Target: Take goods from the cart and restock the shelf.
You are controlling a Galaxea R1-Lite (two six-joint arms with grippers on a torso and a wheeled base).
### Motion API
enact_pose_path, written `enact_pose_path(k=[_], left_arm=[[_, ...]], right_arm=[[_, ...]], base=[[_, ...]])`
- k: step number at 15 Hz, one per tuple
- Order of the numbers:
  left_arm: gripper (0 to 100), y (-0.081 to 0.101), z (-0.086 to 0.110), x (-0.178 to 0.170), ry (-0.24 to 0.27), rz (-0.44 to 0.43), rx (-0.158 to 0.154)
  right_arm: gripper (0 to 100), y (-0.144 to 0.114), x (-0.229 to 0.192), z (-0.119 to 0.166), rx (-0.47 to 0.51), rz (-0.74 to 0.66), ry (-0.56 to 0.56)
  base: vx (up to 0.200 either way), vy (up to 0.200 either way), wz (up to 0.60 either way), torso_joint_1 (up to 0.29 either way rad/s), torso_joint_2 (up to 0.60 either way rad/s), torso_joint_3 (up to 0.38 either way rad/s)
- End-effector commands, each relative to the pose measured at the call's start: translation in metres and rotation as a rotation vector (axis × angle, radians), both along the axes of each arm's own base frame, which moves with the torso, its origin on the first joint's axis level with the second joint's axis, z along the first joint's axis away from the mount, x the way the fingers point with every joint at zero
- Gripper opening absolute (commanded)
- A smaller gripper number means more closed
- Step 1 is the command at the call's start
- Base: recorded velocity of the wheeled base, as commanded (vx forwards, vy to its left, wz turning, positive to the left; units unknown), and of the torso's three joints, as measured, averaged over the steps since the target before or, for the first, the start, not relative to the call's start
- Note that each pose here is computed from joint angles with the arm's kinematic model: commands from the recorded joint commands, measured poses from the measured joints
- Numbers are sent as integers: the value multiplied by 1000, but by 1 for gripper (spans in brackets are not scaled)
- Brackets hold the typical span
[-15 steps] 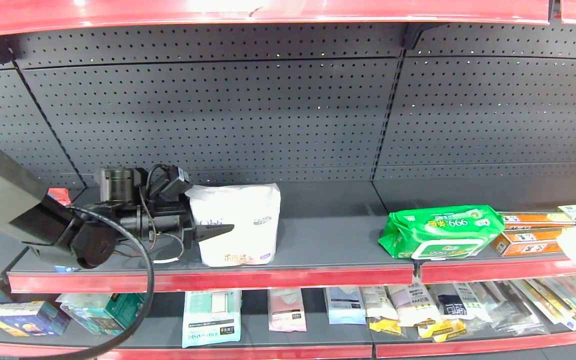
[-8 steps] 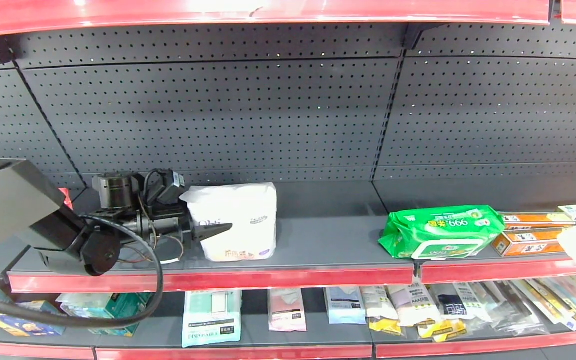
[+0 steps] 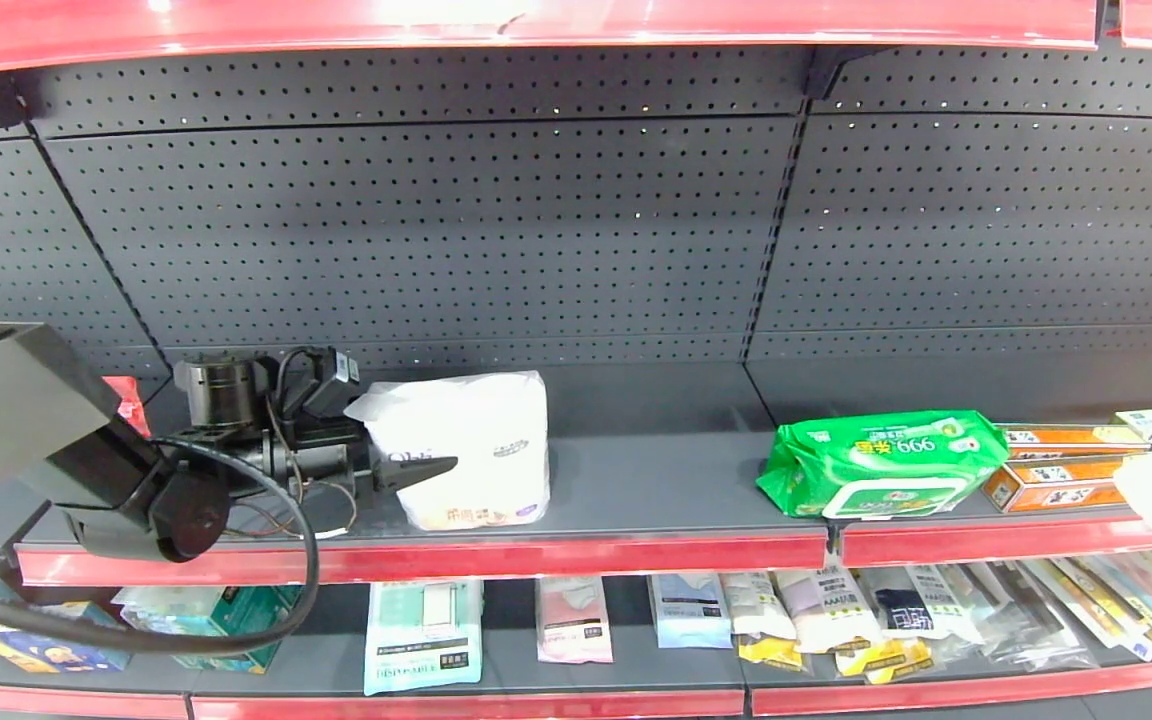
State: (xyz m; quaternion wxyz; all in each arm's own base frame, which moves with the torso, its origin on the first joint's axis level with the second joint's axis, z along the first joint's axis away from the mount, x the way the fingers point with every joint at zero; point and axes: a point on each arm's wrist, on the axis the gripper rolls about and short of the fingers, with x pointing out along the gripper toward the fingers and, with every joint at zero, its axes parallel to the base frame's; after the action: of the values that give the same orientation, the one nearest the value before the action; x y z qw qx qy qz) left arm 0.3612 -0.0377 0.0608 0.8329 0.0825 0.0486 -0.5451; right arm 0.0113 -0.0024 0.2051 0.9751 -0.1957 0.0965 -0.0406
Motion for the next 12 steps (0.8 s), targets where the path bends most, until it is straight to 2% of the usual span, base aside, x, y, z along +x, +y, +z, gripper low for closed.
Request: enact_pose_path(k=[1,12], left_arm=[[0,2,1,-2,0,-8,-5],[0,5,-1,-4,6,-41,-21]], right_arm=[[0,0,1,1,-1,-1,1],[0,0,4,4,-2,-3,7]], base=[[0,0,0,0,0,0],[0,0,0,0,0,0]])
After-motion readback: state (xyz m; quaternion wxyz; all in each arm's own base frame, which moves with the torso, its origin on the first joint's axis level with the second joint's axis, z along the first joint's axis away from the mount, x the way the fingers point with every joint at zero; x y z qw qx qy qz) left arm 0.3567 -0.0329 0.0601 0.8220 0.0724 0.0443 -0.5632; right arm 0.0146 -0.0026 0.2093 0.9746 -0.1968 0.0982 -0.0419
